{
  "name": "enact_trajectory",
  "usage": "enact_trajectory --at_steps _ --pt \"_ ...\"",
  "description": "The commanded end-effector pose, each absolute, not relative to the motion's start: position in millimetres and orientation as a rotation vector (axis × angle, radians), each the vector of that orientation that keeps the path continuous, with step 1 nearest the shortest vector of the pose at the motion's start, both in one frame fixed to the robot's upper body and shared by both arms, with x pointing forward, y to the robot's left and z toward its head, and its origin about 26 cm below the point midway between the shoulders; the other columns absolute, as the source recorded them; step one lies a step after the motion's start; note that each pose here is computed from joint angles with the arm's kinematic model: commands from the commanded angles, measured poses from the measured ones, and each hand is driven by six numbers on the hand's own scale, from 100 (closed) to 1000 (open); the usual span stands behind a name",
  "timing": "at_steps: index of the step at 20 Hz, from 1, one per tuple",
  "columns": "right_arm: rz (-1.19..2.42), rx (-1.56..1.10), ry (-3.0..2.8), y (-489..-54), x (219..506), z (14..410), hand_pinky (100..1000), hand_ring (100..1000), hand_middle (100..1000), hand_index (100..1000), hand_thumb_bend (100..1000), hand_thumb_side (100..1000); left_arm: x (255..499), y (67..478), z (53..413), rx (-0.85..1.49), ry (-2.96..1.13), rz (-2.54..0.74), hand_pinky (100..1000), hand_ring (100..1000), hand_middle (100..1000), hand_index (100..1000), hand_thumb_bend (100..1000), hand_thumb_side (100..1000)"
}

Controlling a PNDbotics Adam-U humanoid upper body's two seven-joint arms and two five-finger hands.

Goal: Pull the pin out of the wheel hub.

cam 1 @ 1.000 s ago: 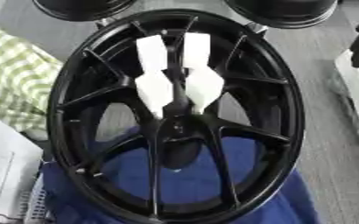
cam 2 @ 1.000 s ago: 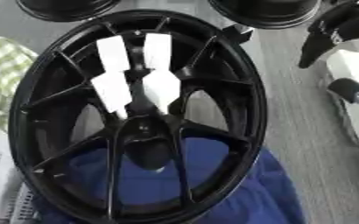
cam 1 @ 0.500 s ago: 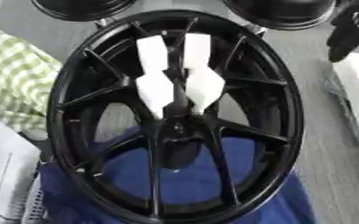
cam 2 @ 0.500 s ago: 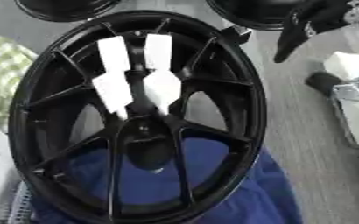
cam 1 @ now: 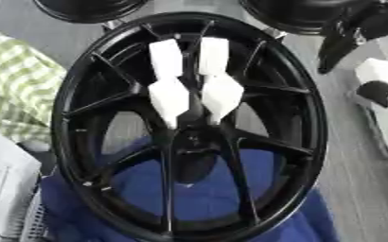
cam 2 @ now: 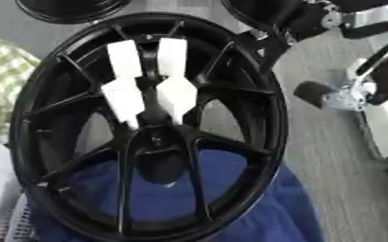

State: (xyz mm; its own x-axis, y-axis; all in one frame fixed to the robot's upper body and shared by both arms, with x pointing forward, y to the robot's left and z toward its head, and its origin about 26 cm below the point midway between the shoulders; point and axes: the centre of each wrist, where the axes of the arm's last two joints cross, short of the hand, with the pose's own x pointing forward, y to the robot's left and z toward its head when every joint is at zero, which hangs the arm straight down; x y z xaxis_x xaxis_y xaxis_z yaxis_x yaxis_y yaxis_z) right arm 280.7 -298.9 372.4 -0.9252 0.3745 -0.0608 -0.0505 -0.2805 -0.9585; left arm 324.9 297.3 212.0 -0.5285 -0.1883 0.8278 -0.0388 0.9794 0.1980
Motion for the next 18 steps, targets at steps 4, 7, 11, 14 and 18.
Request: enact_trajectory --at_steps 4,7,11,14,18 --pt "2.270 -0.372 -1.701 -298 293 384 889 753 694 822 100 374 323 301 221 0.182 -2.143 -0.188 726 656 605 794 100 605" --pt "2.246 -0.350 -1.711 -298 303 386 892 749 697 829 100 383 323 301 222 0.186 -2.144 -0.185 726 655 605 794 100 603" --pt "2.209 -0.332 -1.715 -299 316 389 896 750 707 835 100 397 323 301 223 0.187 -2.147 -0.180 726 655 604 793 100 603" --pt "2.183 -0.334 -1.724 -298 327 391 897 756 716 836 100 400 324 301 222 0.185 -2.144 -0.174 726 655 604 792 100 603" --pt "2.131 -0.365 -1.740 -295 345 392 897 770 729 837 100 413 325 301 221 0.186 -2.136 -0.165 725 654 603 792 100 604"
